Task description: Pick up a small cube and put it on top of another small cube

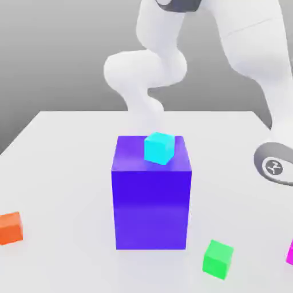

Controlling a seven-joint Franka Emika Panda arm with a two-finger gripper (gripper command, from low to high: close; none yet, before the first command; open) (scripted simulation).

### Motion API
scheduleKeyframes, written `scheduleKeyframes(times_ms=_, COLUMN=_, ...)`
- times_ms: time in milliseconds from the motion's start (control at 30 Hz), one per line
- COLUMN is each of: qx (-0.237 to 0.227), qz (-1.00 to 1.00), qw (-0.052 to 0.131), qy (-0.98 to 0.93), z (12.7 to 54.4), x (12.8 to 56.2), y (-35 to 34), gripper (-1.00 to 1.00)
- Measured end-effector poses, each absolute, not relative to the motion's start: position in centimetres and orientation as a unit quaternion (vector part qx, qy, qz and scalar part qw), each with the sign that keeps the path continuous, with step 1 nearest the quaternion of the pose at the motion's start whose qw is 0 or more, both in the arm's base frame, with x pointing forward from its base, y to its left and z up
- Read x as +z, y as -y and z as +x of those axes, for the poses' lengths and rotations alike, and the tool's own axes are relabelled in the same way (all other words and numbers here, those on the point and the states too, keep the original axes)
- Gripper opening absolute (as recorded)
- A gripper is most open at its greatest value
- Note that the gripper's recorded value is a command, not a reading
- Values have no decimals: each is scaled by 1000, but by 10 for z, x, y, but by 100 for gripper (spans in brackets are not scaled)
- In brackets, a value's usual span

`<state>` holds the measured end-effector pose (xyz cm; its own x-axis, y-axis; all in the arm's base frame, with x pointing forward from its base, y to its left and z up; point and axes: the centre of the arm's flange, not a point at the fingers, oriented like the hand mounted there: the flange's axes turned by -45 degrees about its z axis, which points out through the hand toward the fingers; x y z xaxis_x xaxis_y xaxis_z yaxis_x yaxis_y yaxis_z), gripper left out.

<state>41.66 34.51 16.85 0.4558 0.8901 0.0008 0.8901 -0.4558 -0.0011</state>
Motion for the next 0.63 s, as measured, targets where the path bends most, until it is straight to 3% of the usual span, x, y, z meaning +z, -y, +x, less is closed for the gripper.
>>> scheduleKeyframes(times_ms=67, qx=1, qz=-863, qw=-1, qy=505, z=419, x=192, y=-332, gripper=-100)
scheduleKeyframes(times_ms=333, qx=1, qz=-966, qw=-2, qy=259, z=432, x=239, y=-174, gripper=-100)
scheduleKeyframes(times_ms=500, qx=0, qz=-974, qw=0, qy=227, z=430, x=191, y=-156, gripper=-100)
scheduleKeyframes(times_ms=533, qx=0, qz=-974, qw=0, qy=227, z=430, x=183, y=-156, gripper=100)
scheduleKeyframes(times_ms=633, qx=0, qz=-974, qw=0, qy=227, z=430, x=183, y=-156, gripper=100)
